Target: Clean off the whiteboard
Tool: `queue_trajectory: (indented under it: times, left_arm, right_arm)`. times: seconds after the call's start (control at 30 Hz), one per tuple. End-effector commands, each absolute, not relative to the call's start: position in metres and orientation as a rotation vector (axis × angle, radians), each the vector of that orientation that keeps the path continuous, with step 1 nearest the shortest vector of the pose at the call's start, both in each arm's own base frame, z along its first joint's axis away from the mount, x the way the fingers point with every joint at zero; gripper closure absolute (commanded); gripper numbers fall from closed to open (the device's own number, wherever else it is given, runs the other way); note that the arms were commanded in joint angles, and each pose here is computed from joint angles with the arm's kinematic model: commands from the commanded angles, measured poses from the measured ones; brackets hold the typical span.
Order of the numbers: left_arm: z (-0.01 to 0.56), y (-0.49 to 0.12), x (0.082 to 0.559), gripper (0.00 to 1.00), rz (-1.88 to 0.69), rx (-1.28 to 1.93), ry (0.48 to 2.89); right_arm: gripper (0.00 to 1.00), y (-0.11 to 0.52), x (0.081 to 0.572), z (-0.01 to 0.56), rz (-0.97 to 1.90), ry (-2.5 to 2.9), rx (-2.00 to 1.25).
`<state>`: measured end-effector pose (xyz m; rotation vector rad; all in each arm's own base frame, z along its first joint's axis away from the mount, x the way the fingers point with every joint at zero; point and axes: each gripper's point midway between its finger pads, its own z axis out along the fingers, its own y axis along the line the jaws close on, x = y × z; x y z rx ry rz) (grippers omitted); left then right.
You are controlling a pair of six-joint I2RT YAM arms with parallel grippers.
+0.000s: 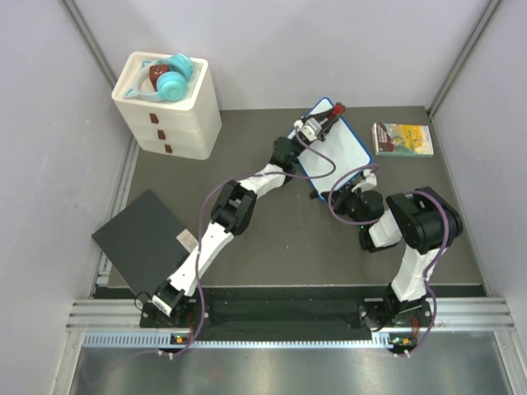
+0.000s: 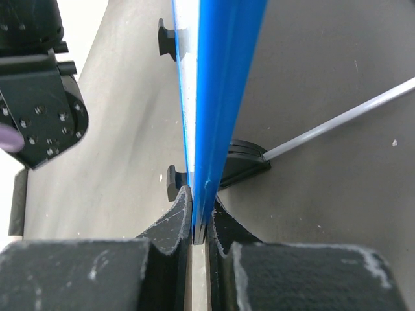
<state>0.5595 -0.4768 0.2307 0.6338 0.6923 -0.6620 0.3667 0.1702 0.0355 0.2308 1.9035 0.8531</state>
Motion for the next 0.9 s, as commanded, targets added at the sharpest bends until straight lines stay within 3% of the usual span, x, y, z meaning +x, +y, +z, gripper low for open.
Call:
queue_trajectory:
  times: [0.0, 0.37, 0.87]
  left_arm:
    - [0.230, -0.447, 0.591, 1.00, -0.565, 0.581, 0.729]
    - [0.188, -0.452, 0.580, 1.00, -0.689, 0.618, 0.788]
    - [0.244, -0.473, 0.551, 1.00, -0.684, 0.655, 0.632]
  right_arm:
    - [1.00, 0.186, 0.260, -0.067, 0.885, 2.440, 0.108]
    - [1.00, 0.187, 0.259, -0.068, 0.887, 2.443, 0.105]
    - [1.00, 0.187, 0.259, -0.068, 0.893, 2.440, 0.102]
